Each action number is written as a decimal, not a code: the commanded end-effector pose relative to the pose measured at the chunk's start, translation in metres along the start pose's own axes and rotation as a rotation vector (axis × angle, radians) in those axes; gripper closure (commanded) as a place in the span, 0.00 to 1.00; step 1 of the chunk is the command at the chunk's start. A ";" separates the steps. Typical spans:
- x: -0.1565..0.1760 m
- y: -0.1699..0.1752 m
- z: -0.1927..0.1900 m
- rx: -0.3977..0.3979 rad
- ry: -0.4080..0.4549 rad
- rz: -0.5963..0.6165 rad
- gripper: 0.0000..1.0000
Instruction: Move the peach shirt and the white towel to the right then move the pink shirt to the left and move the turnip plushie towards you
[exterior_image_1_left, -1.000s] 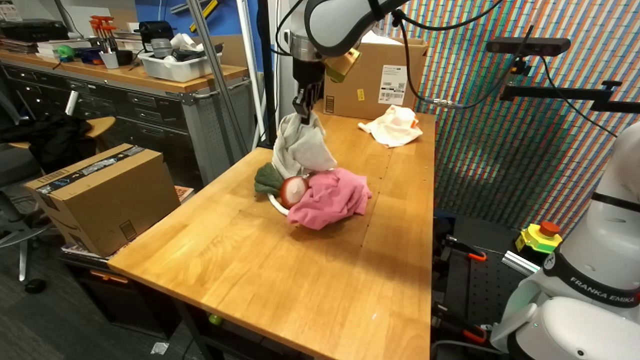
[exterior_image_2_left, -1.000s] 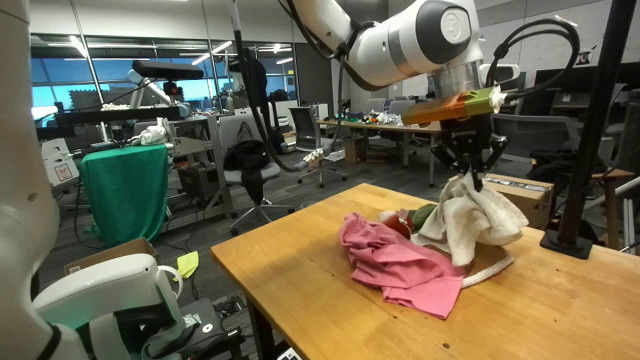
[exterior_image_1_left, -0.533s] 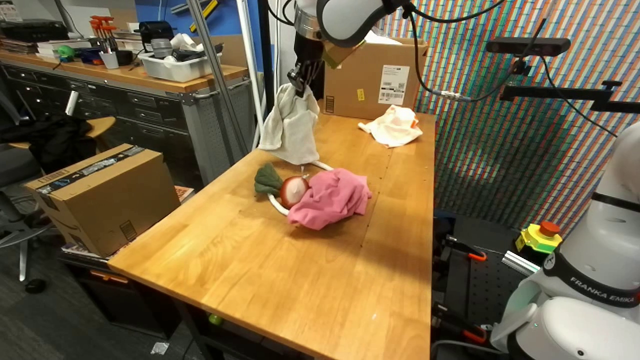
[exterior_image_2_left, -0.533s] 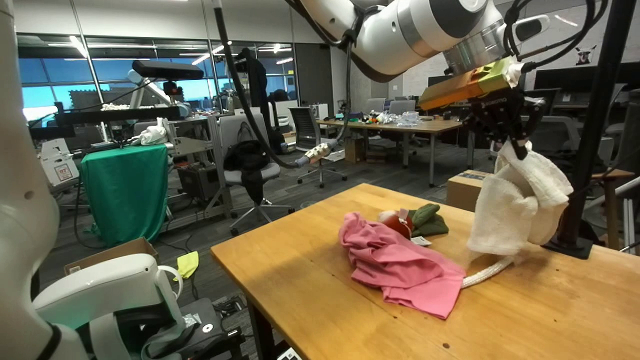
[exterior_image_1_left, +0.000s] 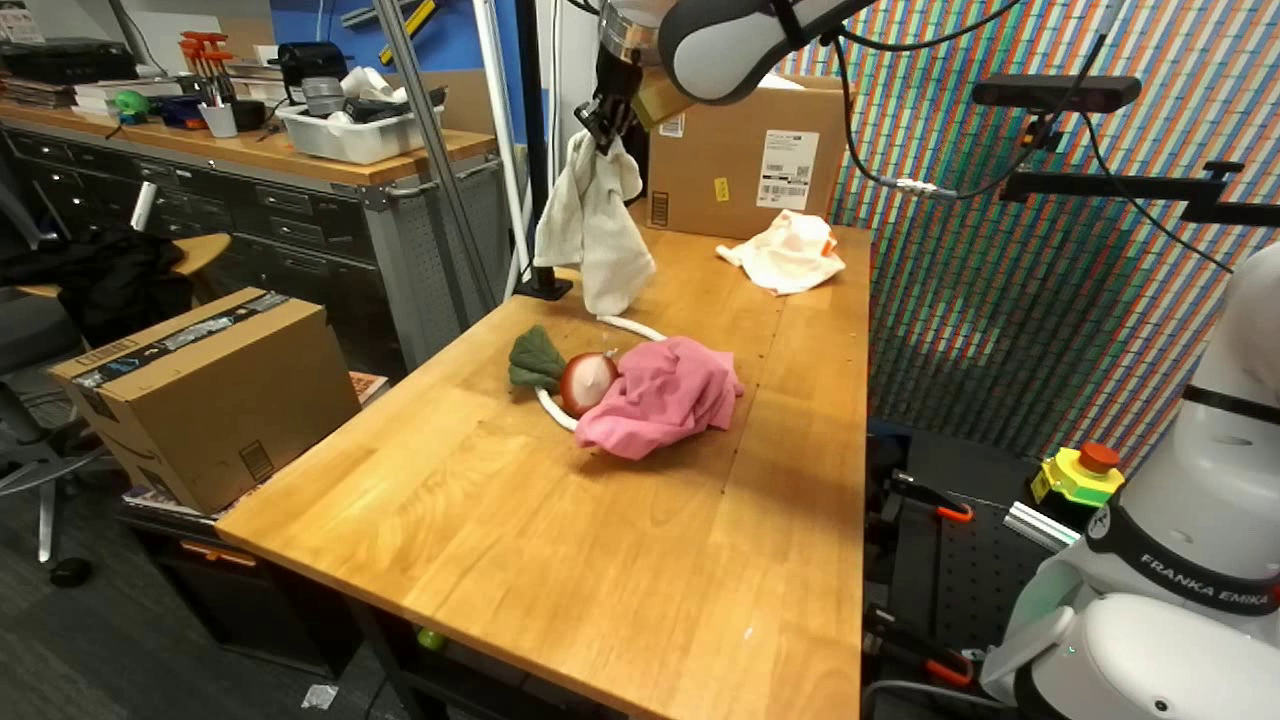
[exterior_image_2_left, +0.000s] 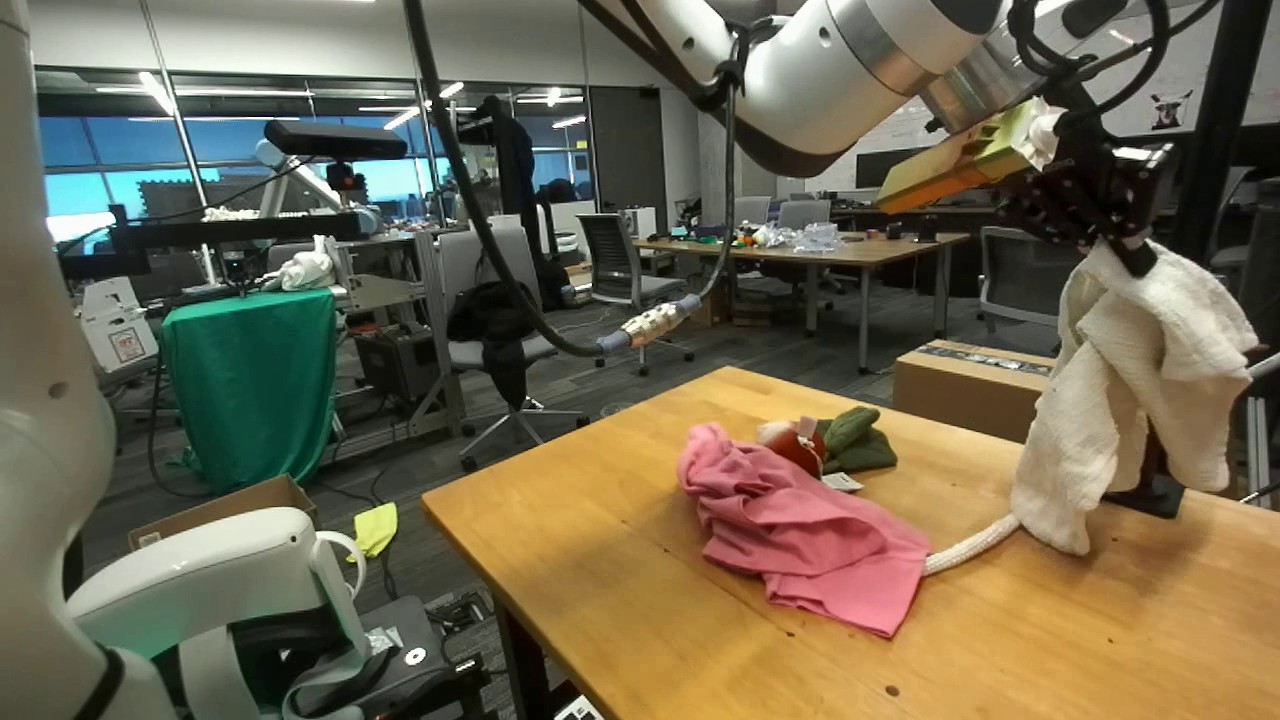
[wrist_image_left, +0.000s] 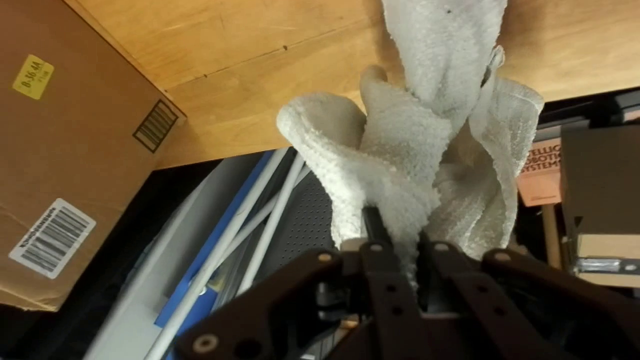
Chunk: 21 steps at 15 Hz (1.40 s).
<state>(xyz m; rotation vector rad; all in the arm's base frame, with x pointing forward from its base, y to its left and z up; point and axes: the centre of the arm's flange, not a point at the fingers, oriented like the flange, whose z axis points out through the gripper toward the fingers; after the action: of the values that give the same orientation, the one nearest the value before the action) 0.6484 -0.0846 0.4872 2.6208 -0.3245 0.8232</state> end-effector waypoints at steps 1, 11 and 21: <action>0.014 0.001 0.011 -0.109 0.109 0.116 0.94; 0.029 0.031 0.093 -0.470 0.327 0.325 0.94; 0.014 0.021 0.118 -0.565 0.245 0.262 0.34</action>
<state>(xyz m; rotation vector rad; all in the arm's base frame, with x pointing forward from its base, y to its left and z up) 0.7069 -0.1592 0.4069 1.9479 -0.7745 0.9764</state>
